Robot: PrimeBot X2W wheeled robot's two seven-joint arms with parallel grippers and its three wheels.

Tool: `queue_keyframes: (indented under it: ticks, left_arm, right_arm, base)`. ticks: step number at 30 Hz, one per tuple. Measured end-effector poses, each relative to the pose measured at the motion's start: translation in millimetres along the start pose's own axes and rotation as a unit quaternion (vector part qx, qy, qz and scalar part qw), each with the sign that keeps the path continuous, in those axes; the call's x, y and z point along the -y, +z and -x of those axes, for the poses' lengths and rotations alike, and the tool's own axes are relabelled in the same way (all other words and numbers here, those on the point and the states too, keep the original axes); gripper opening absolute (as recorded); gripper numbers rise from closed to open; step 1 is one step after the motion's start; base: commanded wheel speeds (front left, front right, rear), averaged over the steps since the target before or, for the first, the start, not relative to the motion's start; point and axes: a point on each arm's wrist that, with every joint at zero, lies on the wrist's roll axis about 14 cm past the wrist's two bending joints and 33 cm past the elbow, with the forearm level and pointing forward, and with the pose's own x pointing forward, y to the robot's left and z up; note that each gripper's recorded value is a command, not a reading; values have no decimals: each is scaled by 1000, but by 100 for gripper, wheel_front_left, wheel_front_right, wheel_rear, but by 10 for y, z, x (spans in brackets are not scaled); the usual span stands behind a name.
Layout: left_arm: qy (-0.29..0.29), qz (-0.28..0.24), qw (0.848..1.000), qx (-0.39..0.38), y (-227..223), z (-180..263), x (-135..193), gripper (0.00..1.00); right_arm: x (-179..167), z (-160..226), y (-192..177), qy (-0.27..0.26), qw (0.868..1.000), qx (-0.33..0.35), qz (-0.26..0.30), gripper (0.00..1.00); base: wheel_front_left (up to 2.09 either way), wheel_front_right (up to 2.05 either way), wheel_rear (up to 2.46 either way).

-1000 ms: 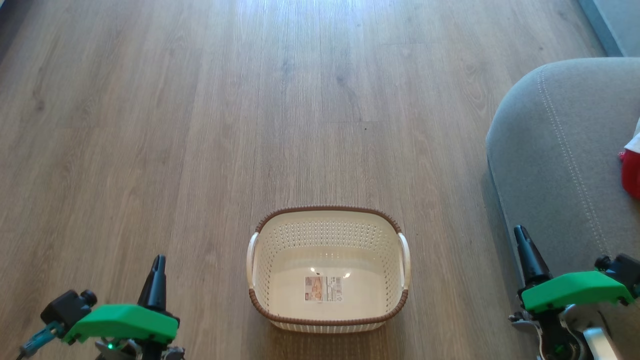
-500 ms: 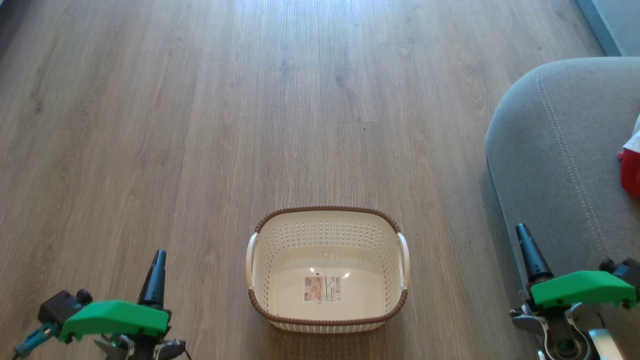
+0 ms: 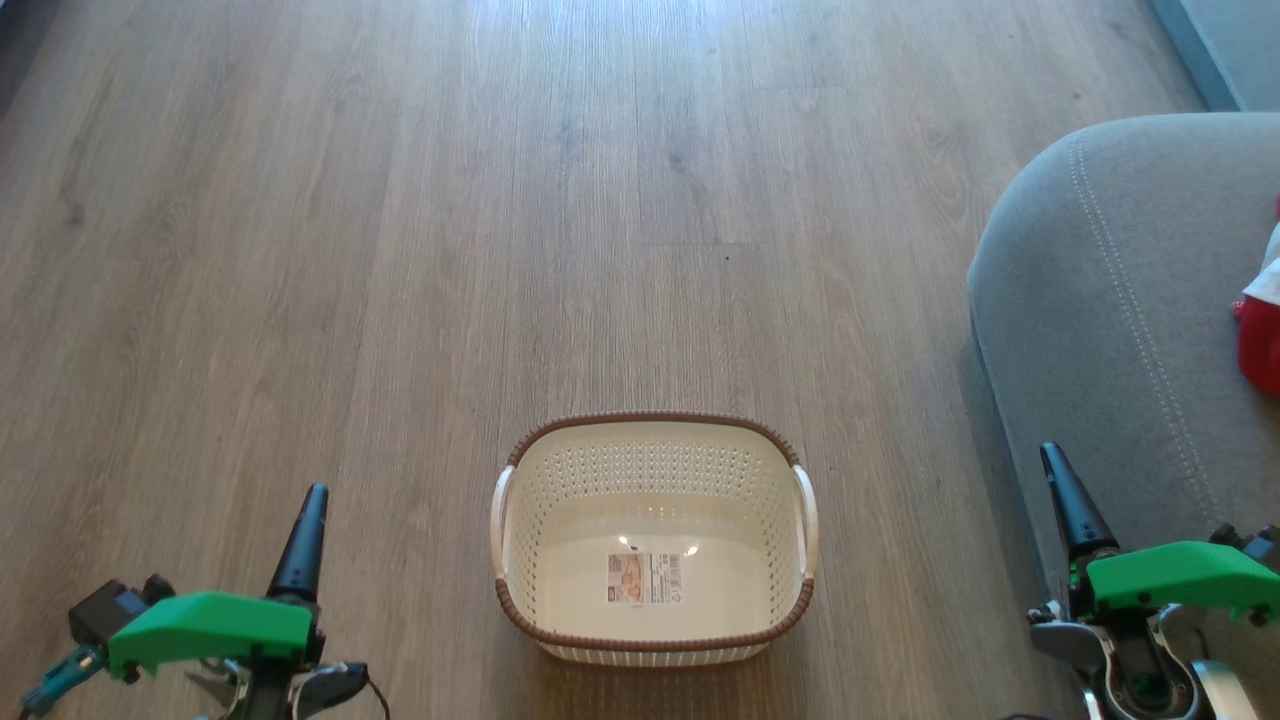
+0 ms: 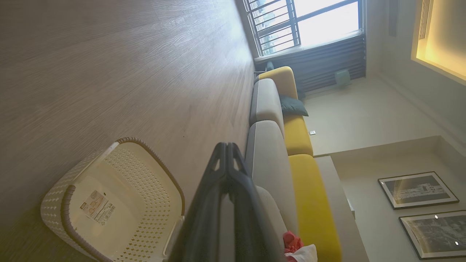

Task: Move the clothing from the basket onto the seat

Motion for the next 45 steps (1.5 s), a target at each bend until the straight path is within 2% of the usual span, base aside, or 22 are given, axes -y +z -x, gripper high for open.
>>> queue_keyframes:
  ticks: [12,27,45]
  left_arm:
    - [-14,70,997,-5,12,-21,52,0]
    - [-39,160,986,-12,31,-68,166,0]
    - [-43,161,986,-10,48,-84,193,0]
  right_arm:
    - [-32,4,20,6,997,4,-71,0]
    - [-94,11,78,22,987,10,-158,0]
    - [-97,11,78,22,987,11,-161,0]
  base:
    - [0,0,0]
    - [0,0,0]
    - [0,0,0]
